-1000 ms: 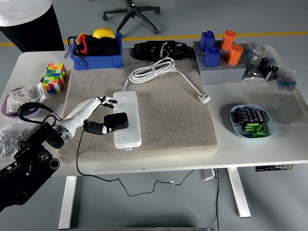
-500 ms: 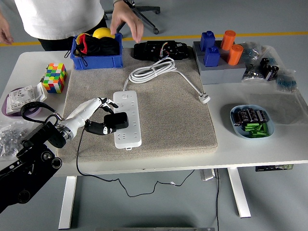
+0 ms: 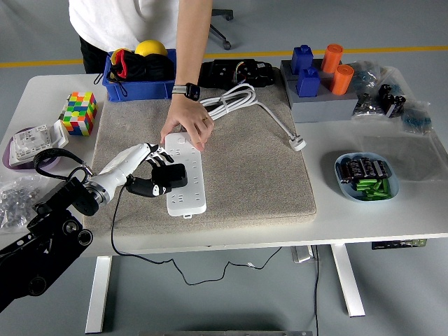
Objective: Pull the plug out,throw it away,press the button
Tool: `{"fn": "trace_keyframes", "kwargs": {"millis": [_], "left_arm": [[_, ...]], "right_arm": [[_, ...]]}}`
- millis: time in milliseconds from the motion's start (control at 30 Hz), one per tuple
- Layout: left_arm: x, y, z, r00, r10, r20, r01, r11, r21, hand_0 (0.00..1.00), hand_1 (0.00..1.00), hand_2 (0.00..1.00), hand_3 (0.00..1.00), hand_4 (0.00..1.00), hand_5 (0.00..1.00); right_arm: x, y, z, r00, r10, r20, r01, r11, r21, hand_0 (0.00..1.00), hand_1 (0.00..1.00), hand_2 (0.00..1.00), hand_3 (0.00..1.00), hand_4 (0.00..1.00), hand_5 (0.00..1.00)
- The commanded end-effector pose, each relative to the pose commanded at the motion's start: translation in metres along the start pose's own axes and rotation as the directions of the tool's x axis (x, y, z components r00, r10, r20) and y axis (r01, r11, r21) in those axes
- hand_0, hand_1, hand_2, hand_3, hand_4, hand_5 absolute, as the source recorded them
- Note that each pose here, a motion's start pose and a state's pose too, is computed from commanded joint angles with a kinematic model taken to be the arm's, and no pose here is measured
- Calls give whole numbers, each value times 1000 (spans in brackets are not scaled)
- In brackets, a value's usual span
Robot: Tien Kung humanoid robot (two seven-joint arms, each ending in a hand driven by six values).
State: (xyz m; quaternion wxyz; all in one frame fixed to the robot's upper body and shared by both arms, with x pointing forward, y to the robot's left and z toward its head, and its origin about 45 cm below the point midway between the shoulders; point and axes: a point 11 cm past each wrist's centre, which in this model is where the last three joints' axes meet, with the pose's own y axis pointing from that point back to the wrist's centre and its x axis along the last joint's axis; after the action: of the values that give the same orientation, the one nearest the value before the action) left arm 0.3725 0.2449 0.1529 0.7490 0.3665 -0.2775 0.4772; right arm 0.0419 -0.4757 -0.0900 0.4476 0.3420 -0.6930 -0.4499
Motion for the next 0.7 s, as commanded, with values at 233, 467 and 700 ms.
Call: {"fn": "trace_keyframes", "kwargs": {"millis": [233,467,700], "left_arm": [[-4,0,-1,1000,-8,3,8,1000,6,515,407,458,581,739,2],[-3,-1,-1,1000,-4,12,4,1000,13,506,361,419,561,728,2],[0,-1,2,1000,6,8,-7,1000,1,511,352,400,557,709,2]], "right_arm": [[-2,0,-1,1000,-3,-1,3,1000,3,742,674,673,632,661,521],[0,0,0,1000,-1,-2,1,1000,0,743,674,674,631,661,522],[-1,0,0,1000,-1,0,1,1000,0,742,674,673,631,661,522]]}}
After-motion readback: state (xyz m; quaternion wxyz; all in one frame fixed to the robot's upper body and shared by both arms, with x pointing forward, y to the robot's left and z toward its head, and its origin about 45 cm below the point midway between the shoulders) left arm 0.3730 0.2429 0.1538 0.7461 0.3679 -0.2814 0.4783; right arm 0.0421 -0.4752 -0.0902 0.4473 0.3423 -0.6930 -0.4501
